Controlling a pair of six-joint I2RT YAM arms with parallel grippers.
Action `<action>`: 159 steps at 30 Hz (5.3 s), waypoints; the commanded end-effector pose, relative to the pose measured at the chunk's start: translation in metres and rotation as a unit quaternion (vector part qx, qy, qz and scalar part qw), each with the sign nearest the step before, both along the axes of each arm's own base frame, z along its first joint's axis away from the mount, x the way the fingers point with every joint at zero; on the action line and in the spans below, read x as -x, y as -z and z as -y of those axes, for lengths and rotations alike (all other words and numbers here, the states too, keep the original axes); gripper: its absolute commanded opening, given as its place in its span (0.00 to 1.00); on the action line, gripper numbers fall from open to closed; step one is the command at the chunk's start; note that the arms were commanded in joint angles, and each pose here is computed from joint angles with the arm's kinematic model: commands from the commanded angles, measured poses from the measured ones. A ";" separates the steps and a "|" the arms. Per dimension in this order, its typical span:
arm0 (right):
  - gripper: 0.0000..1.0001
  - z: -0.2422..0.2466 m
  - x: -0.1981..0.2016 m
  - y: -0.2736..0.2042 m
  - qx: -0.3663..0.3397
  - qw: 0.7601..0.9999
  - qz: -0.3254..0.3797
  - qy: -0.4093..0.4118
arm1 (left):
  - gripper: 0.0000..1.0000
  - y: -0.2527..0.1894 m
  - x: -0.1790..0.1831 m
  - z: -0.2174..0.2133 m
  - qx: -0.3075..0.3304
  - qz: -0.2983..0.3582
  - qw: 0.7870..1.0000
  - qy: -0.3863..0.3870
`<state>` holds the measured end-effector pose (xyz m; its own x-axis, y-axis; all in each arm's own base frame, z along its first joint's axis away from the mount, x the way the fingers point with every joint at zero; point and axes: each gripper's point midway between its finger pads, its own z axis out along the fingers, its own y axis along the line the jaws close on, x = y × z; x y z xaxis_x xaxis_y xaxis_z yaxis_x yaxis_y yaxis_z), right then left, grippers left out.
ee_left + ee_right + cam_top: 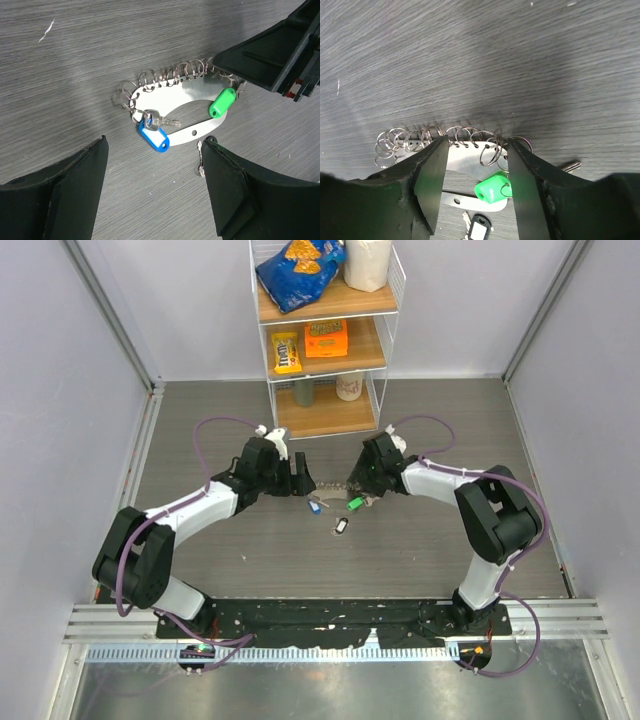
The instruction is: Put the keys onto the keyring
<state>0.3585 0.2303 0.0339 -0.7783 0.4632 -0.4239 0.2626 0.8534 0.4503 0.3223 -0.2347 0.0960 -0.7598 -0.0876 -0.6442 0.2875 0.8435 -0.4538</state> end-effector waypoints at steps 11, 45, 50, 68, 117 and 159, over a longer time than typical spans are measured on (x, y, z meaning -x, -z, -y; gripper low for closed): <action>0.45 0.012 -0.006 0.003 -0.006 1.000 0.000 0.022 | 0.82 -0.014 -0.008 0.006 0.013 0.028 0.999 0.012; 0.05 0.014 0.010 -0.049 -0.039 0.997 0.059 -0.007 | 0.82 -0.025 0.000 0.012 0.033 0.039 0.998 0.037; 0.05 0.012 0.015 -0.069 -0.059 0.995 0.079 -0.017 | 0.82 -0.055 0.016 0.026 0.081 0.074 0.990 0.088; 0.05 -0.009 0.045 -0.168 -0.132 0.980 0.117 -0.089 | 0.82 -0.138 0.090 0.070 0.021 0.348 0.913 0.213; 0.05 0.091 0.101 -0.114 0.034 0.996 0.076 0.015 | 0.84 -0.121 0.100 0.184 -0.009 0.431 0.861 0.270; 0.05 0.081 0.105 -0.127 -0.006 0.997 0.079 0.013 | 0.56 -0.092 0.090 0.227 0.012 0.484 0.830 0.275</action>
<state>0.2447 0.1434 0.1447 -0.7214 0.4563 -0.5209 0.2262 0.8662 0.4456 0.2254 -0.4532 0.1537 0.1194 0.1775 -0.9769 0.8876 0.4218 0.1851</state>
